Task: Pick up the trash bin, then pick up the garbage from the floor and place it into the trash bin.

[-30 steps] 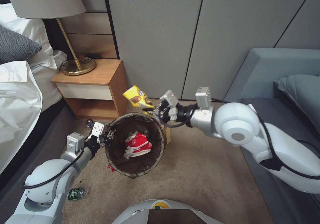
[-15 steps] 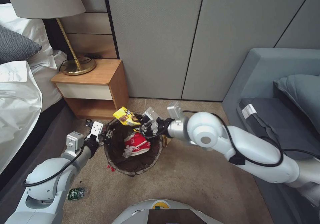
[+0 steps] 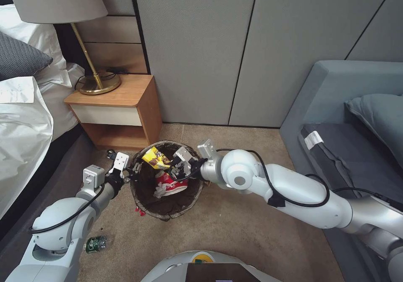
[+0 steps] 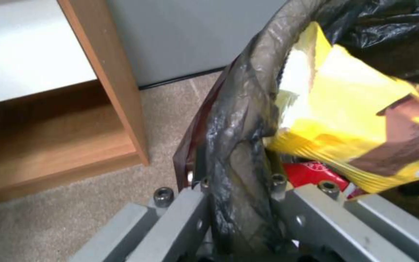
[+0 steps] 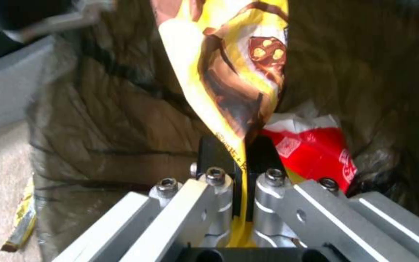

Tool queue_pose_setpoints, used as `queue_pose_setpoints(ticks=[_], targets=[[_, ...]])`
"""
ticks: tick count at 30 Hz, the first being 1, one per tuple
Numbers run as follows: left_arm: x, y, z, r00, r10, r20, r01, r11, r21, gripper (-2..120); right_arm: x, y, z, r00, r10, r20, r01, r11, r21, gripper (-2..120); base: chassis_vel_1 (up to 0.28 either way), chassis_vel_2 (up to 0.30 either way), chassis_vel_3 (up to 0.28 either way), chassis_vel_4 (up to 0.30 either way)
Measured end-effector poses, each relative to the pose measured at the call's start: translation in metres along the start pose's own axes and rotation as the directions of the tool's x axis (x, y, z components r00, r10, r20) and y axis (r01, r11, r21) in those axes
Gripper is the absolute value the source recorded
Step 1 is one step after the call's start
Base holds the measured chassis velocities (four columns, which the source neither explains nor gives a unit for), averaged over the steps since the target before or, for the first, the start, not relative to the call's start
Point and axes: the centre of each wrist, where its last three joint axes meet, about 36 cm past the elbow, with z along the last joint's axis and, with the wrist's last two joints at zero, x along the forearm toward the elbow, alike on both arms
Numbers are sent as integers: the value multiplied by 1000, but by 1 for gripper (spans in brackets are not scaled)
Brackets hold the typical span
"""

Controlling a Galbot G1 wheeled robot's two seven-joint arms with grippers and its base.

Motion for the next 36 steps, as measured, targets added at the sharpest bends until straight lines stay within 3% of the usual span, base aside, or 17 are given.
queue_pose_setpoints(ticks=[9,36], targets=[[0,1,1,1000,-1,-5,1,1000,-1,0,-12,-3,1,1000,9,-15,-9,1000,-5,-2,0,0,0,0],[-2,4,2,1000,-3,-9,3,1000,2,0,6,-3,-13,999,10,44,-10,1000,3,95,0,0,0,0]])
